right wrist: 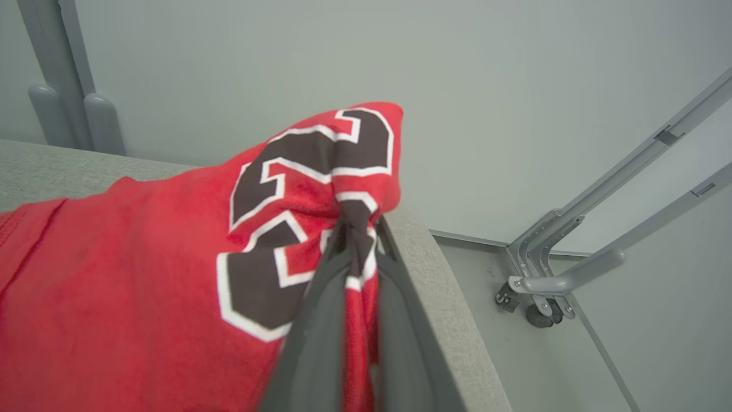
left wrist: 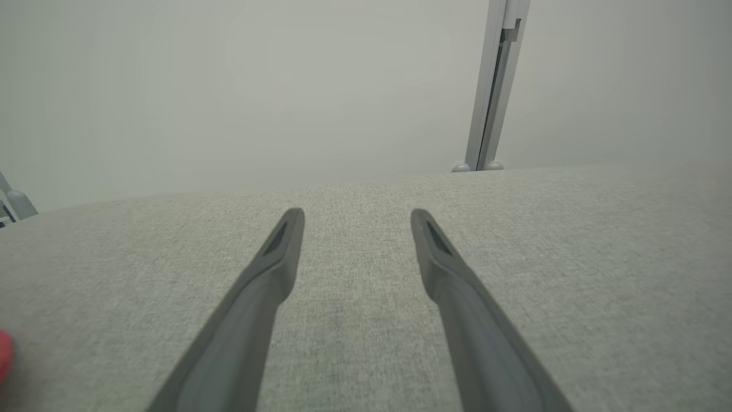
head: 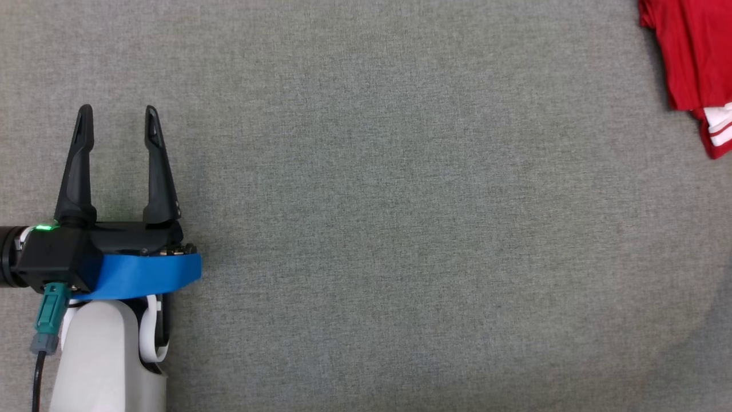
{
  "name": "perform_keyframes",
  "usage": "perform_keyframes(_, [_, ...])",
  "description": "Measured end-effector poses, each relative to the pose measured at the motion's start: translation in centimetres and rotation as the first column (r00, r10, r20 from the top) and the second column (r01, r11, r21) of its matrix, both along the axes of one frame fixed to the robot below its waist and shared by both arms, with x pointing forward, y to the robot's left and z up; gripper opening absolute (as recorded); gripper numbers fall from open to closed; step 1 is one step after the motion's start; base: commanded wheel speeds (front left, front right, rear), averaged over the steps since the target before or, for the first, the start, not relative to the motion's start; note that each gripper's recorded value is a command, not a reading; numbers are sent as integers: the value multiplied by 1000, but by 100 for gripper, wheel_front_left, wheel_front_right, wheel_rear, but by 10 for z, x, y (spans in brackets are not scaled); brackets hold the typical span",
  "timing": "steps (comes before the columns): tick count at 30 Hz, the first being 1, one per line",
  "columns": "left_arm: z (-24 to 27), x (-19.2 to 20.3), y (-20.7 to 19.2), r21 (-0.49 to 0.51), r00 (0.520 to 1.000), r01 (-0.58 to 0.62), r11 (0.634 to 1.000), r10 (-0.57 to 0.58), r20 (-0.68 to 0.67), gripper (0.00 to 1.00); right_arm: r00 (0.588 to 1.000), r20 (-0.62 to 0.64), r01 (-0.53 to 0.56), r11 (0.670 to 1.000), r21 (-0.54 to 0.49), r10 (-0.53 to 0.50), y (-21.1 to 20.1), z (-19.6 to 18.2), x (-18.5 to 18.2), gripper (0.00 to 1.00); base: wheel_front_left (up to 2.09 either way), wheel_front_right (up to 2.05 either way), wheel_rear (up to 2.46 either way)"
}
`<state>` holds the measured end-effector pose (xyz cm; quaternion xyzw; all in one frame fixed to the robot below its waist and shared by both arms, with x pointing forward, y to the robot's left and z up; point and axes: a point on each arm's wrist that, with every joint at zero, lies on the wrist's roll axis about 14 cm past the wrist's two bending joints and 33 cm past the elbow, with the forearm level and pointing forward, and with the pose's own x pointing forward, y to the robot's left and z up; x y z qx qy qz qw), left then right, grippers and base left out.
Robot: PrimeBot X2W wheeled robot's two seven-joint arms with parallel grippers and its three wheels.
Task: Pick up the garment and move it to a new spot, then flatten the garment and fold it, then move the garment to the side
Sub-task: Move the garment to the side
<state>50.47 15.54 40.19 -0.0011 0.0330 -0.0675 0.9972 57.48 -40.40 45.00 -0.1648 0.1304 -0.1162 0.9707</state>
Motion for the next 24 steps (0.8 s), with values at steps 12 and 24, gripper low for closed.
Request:
perform_keyframes(12, [2, 4, 2, 4, 1000, -7, 1000, 7, 8, 100, 999, -23, 43, 999, 17, -43, -5, -8, 6, 100, 0, 0, 0])
perform_keyframes(24, [48, -26, 21, -2, 995, -70, 998, 70, 67, 100, 981, 175, -94, 994, 58, 83, 54, 54, 5, 100, 0, 0, 0])
